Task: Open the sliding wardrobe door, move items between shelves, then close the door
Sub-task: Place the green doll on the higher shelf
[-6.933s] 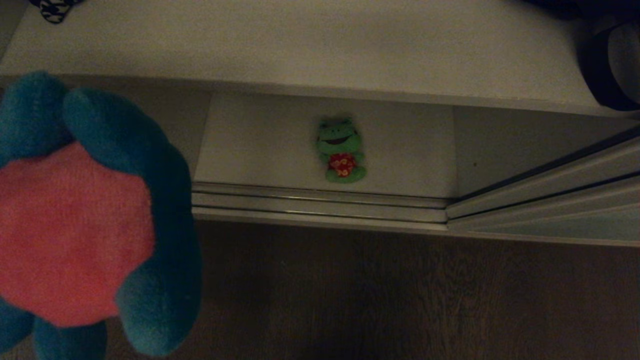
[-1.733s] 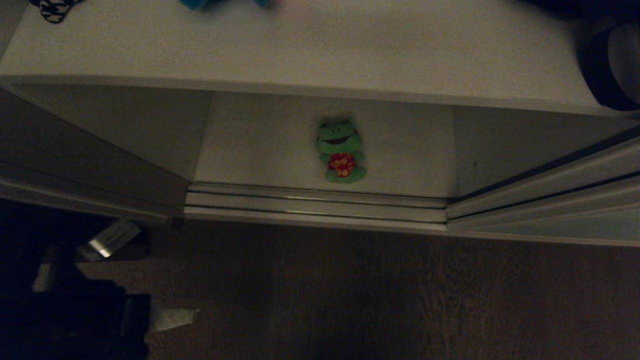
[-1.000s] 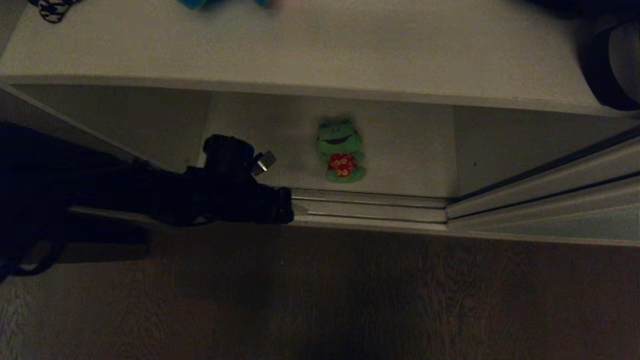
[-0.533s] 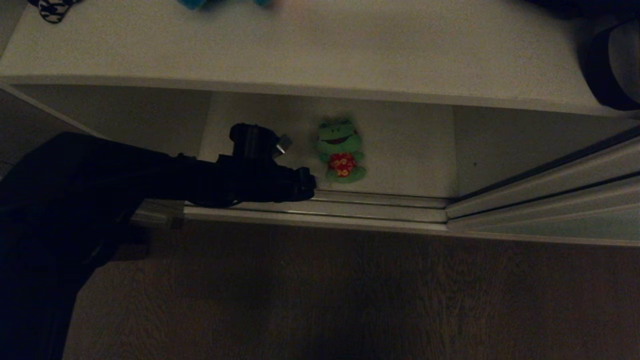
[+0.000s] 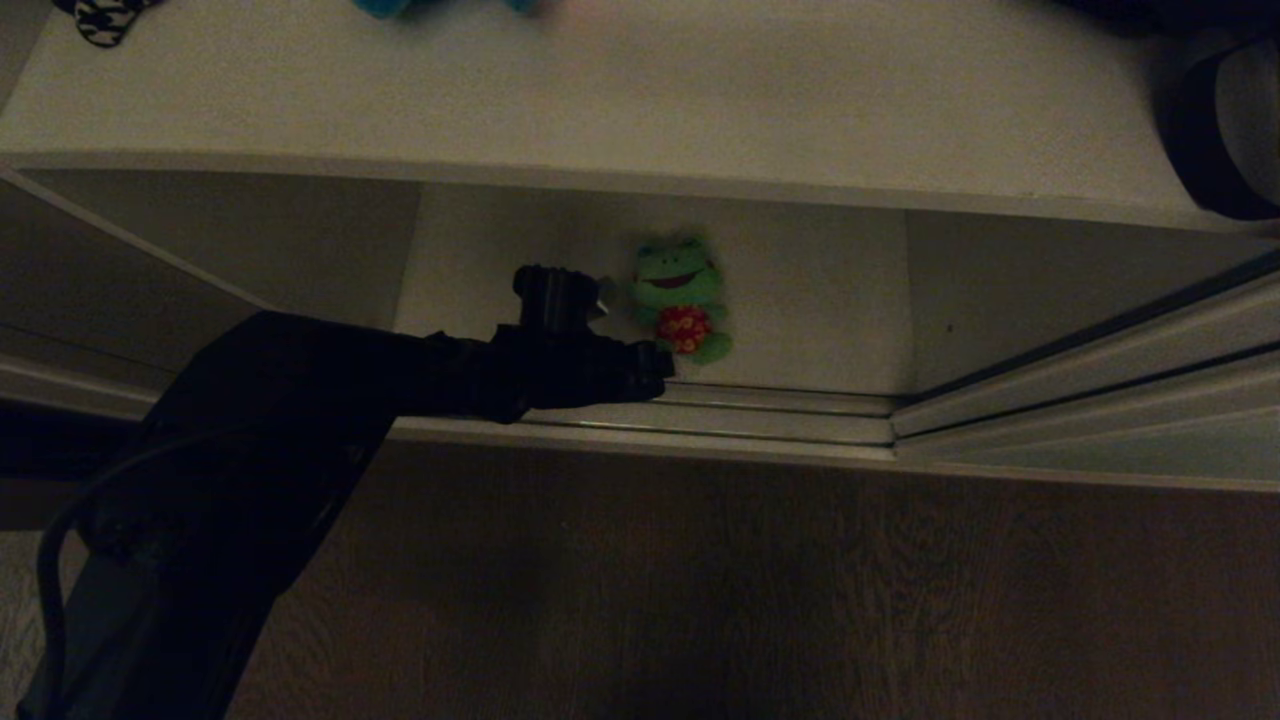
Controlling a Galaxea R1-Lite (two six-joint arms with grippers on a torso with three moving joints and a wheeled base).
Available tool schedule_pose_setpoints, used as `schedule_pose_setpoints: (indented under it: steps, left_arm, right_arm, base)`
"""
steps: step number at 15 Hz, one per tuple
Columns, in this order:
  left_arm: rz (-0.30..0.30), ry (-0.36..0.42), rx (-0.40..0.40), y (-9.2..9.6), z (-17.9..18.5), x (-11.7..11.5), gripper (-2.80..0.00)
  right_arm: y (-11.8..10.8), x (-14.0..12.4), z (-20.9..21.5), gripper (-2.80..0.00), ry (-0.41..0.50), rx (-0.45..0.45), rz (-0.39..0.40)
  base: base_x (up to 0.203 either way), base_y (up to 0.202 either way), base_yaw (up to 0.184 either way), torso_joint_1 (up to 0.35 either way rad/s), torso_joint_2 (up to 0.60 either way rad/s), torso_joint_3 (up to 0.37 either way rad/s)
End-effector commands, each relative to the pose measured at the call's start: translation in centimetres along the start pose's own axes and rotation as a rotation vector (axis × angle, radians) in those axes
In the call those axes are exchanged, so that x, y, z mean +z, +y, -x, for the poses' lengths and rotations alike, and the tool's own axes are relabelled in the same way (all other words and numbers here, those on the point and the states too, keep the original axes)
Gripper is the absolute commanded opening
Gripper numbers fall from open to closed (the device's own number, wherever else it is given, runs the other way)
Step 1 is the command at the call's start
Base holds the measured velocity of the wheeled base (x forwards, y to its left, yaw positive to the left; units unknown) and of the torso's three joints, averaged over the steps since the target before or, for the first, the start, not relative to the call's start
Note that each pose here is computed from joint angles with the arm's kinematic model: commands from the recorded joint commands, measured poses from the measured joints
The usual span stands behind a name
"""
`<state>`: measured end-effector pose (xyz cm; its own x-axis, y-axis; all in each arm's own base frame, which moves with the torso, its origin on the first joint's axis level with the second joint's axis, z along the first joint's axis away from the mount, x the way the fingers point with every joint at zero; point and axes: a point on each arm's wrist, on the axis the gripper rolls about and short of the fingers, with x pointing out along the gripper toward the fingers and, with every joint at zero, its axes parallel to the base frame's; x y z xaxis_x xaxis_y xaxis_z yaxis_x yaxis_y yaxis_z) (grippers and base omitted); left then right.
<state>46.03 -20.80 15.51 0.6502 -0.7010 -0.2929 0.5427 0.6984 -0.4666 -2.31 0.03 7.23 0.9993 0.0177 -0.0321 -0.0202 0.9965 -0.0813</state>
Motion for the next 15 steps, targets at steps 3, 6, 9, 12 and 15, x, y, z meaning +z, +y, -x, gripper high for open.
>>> schedule_pose_setpoints:
  steps: [3, 6, 9, 12, 15]
  left_arm:
    - [-0.051, -0.073, -0.042, -0.5, -0.7, 0.6, 0.00]
    - [-0.119, -0.088, -0.036, 0.2, -1.5, -0.1, 0.00]
    - [-0.202, -0.122, -0.043, 1.0, -2.6, -0.9, 0.00]
    - [-0.273, -0.235, -0.039, 0.8, -2.6, -0.1, 0.00]
    - [-0.340, -0.286, -0.012, 1.4, -3.2, -0.5, 0.00]
  right_arm:
    - [0.0, 0.0, 0.0, -2.80, 0.000, 0.001, 0.001]
    - [0.0, 0.0, 0.0, -2.80, 0.000, 0.001, 0.001]
    - [0.0, 0.0, 0.0, -2.80, 0.000, 0.001, 0.001]
    - [0.0, 0.0, 0.0, -2.80, 0.000, 0.001, 0.001]
    - [0.0, 0.0, 0.0, -2.80, 0.000, 0.001, 0.001]
  base:
    - [0.000, 0.000, 0.000, 0.000, 0.00, 0.000]
    - [0.000, 0.000, 0.000, 0.000, 0.00, 0.000]
    - [0.000, 0.000, 0.000, 0.000, 0.00, 0.000]
    - [0.000, 0.000, 0.000, 0.000, 0.00, 0.000]
    - [0.000, 0.000, 0.000, 0.000, 0.00, 0.000]
